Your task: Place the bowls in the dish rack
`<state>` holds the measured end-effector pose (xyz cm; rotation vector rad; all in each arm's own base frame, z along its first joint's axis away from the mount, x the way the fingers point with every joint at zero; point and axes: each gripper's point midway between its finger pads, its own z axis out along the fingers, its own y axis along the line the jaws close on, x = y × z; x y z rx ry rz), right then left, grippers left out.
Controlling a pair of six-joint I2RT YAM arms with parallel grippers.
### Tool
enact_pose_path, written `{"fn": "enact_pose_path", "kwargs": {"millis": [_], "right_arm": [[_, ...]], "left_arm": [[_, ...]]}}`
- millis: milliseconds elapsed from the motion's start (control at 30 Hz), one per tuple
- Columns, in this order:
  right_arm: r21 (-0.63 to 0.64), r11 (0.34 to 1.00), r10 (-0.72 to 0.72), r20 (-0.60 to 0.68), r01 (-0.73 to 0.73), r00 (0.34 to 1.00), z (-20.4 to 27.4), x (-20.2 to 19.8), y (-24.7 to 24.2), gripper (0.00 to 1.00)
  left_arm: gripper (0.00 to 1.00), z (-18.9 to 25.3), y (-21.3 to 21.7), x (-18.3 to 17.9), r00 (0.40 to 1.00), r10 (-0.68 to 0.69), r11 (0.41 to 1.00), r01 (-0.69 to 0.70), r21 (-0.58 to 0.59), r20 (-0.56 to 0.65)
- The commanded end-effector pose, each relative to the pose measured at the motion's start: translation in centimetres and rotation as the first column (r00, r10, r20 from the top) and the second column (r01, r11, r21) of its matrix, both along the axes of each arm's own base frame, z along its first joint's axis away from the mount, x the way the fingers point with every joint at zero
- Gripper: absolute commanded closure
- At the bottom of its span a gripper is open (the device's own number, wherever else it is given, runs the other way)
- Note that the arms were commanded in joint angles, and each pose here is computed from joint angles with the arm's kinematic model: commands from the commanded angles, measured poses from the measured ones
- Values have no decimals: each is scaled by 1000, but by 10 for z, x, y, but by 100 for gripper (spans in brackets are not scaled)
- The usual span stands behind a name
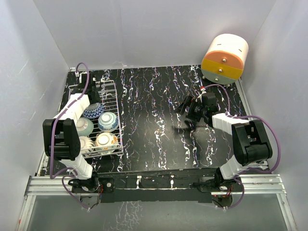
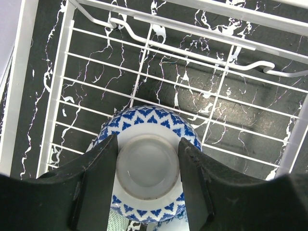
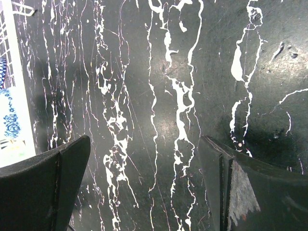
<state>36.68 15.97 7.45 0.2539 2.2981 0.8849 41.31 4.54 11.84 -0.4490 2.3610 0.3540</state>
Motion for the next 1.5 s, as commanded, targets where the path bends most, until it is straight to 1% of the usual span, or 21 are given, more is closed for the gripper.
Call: {"fn": "enact_pose_path", "kwargs": {"millis": [0, 233, 367, 700, 1000, 1033, 1167, 1233, 1333, 1400, 1467], "right_arm": [[16, 1000, 0, 77, -1, 997, 17, 9, 0, 2], [17, 1000, -1, 76, -1, 997, 17, 9, 0, 2], [18, 1000, 2, 72, -3, 997, 16, 9, 1, 2], [19, 1000, 5, 70, -7, 998, 14, 8, 1, 2], [15, 1000, 2, 67, -3, 998, 13, 7, -2, 2], [16, 1000, 4, 67, -5, 998, 13, 7, -2, 2], [14, 1000, 5, 67, -6, 998, 14, 8, -2, 2], [12, 1000, 10, 72, -11, 997, 17, 8, -2, 2], [8, 1000, 23, 90, -24, 996, 23, 8, -1, 2], [-3, 1000, 29, 96, -29, 995, 26, 8, -2, 2], [-17, 999, 38, 101, -36, 994, 28, 9, -2, 1]], "left_arm": [[100, 36, -2, -1, 995, 10, 1000, -9, -16, 97], [100, 71, -2, 5, 971, 18, 1000, -12, -25, 237], [100, 75, -2, 10, 955, 19, 1000, -13, -23, 296], [100, 35, -3, 25, 924, 39, 999, -22, -49, 382], [99, 18, -1, 28, 929, 50, 998, -36, -46, 366], [96, 15, -1, 27, 932, 52, 998, -37, -47, 358], [71, 13, -2, 24, 937, 63, 997, -46, -58, 344], [55, 14, -2, 21, 938, 74, 996, -55, -66, 337], [23, 25, -3, 17, 934, 80, 995, -55, -82, 347], [5, 39, -5, 15, 925, 80, 994, -48, -96, 370], [3, 57, -8, 12, 916, 69, 994, -30, -106, 394]]}}
